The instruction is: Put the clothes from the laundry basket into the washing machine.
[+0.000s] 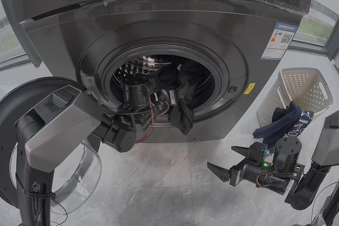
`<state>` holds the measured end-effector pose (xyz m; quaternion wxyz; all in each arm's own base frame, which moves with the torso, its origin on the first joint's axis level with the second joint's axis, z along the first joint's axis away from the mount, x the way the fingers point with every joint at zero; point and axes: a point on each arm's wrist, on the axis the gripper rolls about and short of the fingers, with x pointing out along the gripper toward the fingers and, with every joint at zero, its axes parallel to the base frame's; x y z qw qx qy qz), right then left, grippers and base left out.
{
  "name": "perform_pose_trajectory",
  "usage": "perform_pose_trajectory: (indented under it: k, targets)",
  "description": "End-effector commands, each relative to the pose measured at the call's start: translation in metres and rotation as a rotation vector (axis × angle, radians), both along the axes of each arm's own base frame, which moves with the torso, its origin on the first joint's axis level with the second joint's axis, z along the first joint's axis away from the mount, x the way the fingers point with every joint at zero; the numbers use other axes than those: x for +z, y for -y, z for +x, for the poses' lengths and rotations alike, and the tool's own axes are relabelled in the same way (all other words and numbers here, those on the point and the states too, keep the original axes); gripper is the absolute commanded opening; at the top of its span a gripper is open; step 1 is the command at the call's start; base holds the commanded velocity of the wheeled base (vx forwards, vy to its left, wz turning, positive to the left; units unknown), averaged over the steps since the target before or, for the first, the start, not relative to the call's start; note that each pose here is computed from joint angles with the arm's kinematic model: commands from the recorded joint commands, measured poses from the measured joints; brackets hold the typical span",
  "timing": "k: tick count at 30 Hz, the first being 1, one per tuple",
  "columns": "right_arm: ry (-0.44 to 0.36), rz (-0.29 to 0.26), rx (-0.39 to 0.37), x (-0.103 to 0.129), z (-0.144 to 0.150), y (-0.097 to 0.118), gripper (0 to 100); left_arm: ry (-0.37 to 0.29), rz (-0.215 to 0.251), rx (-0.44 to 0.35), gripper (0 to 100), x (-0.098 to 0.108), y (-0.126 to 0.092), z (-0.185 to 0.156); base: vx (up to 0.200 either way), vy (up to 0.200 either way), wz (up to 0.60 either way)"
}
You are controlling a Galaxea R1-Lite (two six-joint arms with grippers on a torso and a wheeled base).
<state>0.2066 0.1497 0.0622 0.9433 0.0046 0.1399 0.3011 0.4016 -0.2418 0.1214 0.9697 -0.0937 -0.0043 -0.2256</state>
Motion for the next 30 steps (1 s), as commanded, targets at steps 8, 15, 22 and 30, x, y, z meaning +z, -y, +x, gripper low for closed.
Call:
perform_pose_trajectory:
  k: [8,15,22,30]
  targets:
    - [-0.001,-0.001,0.004,0.000,0.000,-0.001,100,-0.034,0.022,-0.010,100,-0.021,0.008,0.003,0.000,0.000,0.00]
    - [0.000,0.000,0.009,0.000,-0.001,-0.002,100,-0.050,0.034,-0.012,100,-0.053,0.017,0.018,0.000,0.000,0.00]
    - [0.002,0.001,0.008,0.000,0.000,-0.002,100,-0.024,0.027,-0.029,0,-0.071,0.039,0.031,0.000,0.000,0.00]
    - [0.002,0.001,0.006,0.000,0.000,-0.002,100,0.053,-0.025,0.041,0,-0.055,0.042,0.047,0.000,0.000,0.00]
